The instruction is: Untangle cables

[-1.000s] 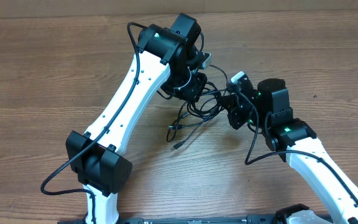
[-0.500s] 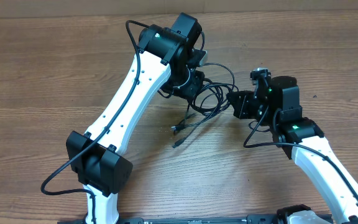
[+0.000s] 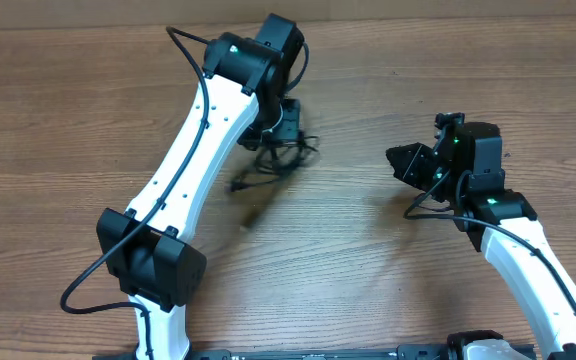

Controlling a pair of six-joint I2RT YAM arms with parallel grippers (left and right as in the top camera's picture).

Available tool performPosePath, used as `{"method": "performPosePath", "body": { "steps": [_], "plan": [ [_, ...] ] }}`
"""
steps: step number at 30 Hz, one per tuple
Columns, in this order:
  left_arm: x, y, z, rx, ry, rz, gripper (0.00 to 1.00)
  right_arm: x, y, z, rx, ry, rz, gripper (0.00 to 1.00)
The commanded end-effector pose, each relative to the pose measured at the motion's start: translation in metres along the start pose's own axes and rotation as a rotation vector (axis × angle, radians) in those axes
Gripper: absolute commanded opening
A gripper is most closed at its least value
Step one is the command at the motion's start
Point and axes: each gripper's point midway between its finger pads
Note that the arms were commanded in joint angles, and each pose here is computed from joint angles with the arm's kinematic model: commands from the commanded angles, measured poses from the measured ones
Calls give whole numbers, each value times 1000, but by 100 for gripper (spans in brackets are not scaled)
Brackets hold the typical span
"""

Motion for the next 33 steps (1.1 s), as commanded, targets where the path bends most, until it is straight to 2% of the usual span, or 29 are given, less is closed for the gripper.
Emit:
{"method": "performPosePath", "body": {
  "steps": [1,3,4,5,6,8,9,10,12,15,18,22,27,30,33],
  "plan": [
    [-3,4,-1,-26,-15,-23,4,-7,-1,-1,6,-24,18,4],
    [-3,3,-1,-25,-13,32,5,-6,0,-1,4,-19,-44,4],
    [-2,2,-1,-17,-11,68,5,-5,2,-1,-4,-13,-104,8],
    [-2,-1,-1,-2,-8,105,5,-2,5,-1,-23,3,-176,18],
    [-1,-3,-1,10,-7,130,4,0,7,-1,-38,13,-215,23],
    [2,-15,-2,76,1,251,4,19,23,-3,-156,90,-465,57],
    [2,-16,-2,88,2,270,4,23,26,-4,-183,105,-512,64],
    [4,-24,-3,131,1,329,4,32,32,-7,-243,137,-597,79],
    [6,-34,-4,190,-2,389,4,41,39,-11,-308,162,-661,89],
    [10,-51,-8,290,-11,466,5,45,43,-13,-345,173,-690,94],
    [11,-65,-11,344,-19,471,4,48,45,-12,-350,179,-694,95],
    [11,-75,-11,350,-33,499,5,58,51,-11,-372,203,-717,95],
    [9,-82,-11,351,-53,538,4,84,61,-11,-448,246,-892,95],
    [11,-82,-11,350,-45,537,4,91,62,-9,-454,260,-929,95],
    [12,-81,-11,350,-40,543,4,92,56,-3,-433,274,-922,89]
  ]
}}
Point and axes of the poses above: each gripper's point midway between its finger pads, its own z axis out along the fingers, its own y axis along the line the jaws close on, x = y × z, and after that the axes turned 10 degrees about z, right-handed
